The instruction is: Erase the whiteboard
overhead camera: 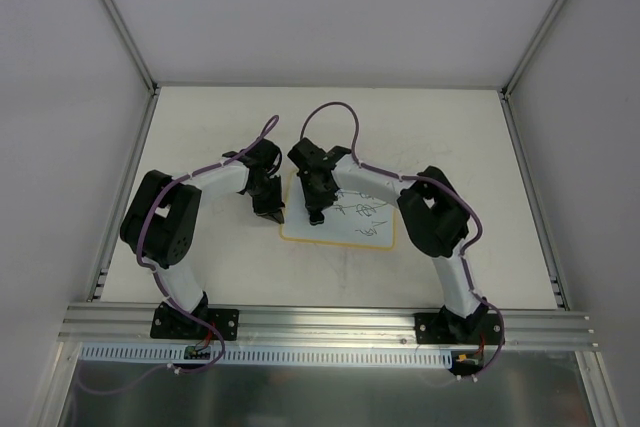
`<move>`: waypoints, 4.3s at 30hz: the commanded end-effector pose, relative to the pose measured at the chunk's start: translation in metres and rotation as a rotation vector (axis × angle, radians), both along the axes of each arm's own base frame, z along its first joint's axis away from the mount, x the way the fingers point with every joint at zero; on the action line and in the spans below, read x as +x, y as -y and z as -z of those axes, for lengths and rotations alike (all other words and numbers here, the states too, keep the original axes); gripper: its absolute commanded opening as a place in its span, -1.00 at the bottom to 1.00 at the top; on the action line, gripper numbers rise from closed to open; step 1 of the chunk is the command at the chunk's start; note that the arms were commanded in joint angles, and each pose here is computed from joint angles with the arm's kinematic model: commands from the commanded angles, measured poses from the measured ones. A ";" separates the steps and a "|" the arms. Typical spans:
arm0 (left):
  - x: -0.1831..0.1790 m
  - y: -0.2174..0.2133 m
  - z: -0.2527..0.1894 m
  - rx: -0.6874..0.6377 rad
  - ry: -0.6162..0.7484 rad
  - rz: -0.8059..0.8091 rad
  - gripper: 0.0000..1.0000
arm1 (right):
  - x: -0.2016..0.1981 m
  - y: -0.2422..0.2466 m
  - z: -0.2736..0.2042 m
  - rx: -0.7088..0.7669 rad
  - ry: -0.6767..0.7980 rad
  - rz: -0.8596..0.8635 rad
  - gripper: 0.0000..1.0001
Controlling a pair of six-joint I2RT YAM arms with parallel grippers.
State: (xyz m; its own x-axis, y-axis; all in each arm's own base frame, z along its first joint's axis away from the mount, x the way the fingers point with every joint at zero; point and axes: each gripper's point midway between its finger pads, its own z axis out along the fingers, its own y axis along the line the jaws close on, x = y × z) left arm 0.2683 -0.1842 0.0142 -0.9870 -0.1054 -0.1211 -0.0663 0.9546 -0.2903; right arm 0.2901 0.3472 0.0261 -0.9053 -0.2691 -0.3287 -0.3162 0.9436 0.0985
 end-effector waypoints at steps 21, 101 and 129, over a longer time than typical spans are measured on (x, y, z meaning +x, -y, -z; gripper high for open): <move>-0.029 -0.026 0.022 0.120 -0.090 -0.006 -1.00 | 0.016 0.173 0.018 -0.145 -0.037 0.286 -0.99; 0.027 -0.011 0.015 0.098 -0.025 -0.003 -1.00 | -0.012 0.117 0.012 -0.125 -0.084 0.059 -0.99; -0.015 -0.031 0.021 0.152 -0.066 -0.039 -1.00 | 0.005 0.125 0.027 -0.294 -0.172 0.166 -0.99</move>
State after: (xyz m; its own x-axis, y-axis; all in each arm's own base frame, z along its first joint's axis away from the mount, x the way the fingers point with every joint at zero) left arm 0.2860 -0.1783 0.0145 -0.9772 -0.1417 -0.1584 -0.0953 0.9582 -0.2696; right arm 0.3059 0.3108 0.0225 -0.9369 -0.2534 -0.2409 -0.2703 0.9620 0.0395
